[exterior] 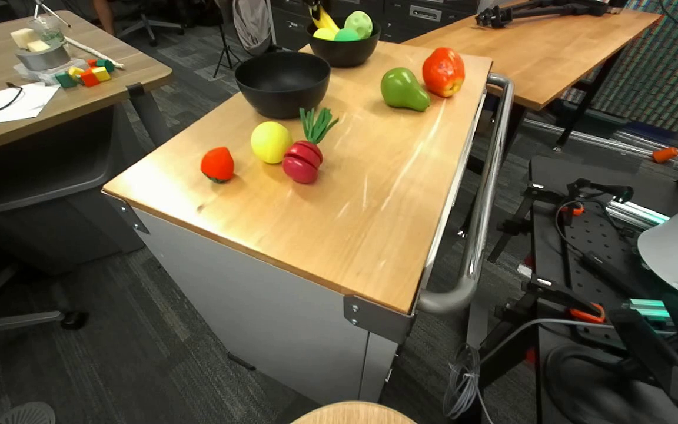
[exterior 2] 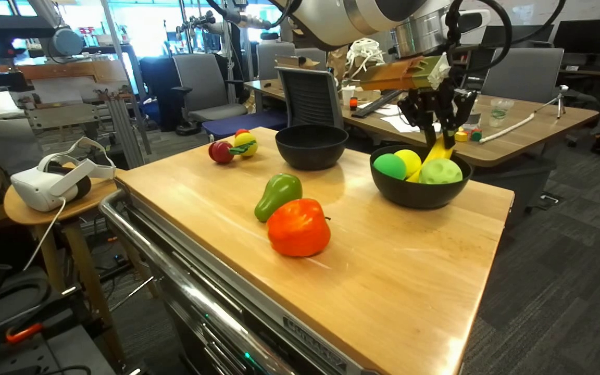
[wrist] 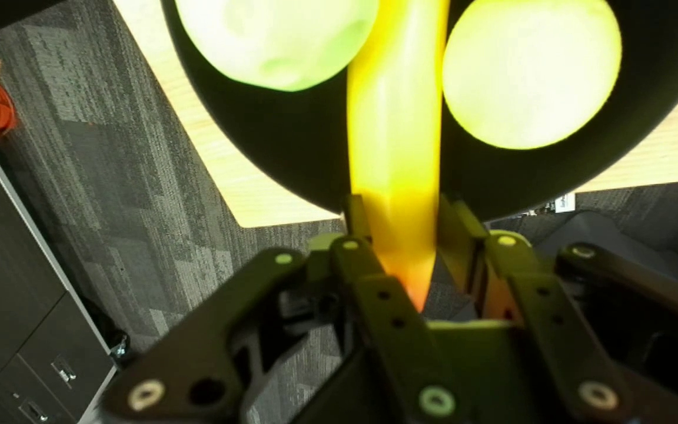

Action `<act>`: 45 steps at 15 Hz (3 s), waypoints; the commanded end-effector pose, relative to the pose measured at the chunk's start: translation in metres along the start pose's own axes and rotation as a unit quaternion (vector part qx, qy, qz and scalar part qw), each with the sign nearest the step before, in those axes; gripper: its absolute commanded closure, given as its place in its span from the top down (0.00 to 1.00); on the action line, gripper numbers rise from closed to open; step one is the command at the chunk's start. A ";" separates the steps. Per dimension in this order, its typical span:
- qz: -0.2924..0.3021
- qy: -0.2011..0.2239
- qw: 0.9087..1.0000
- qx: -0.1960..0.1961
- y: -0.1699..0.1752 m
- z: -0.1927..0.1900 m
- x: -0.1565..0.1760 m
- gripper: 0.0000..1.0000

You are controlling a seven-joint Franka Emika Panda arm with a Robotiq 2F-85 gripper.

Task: Take the toy fruits and vegetables from the black bowls and place them on the table

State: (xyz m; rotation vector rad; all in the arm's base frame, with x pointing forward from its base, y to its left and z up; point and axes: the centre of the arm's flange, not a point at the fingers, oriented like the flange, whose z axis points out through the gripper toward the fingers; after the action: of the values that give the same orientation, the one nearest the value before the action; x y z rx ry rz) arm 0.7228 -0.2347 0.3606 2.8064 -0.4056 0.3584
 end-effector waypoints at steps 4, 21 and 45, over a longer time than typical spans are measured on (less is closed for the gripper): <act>-0.039 0.035 0.999 -0.011 -0.003 -0.082 0.001 0.09; -0.195 0.038 0.980 0.000 -0.102 -0.218 -0.137 0.09; -0.395 -0.042 0.916 -0.048 -0.247 -0.139 -0.292 0.11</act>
State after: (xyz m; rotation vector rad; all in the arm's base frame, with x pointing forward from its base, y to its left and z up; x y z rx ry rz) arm 0.5033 0.0971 0.3575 2.6782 0.6542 -0.0143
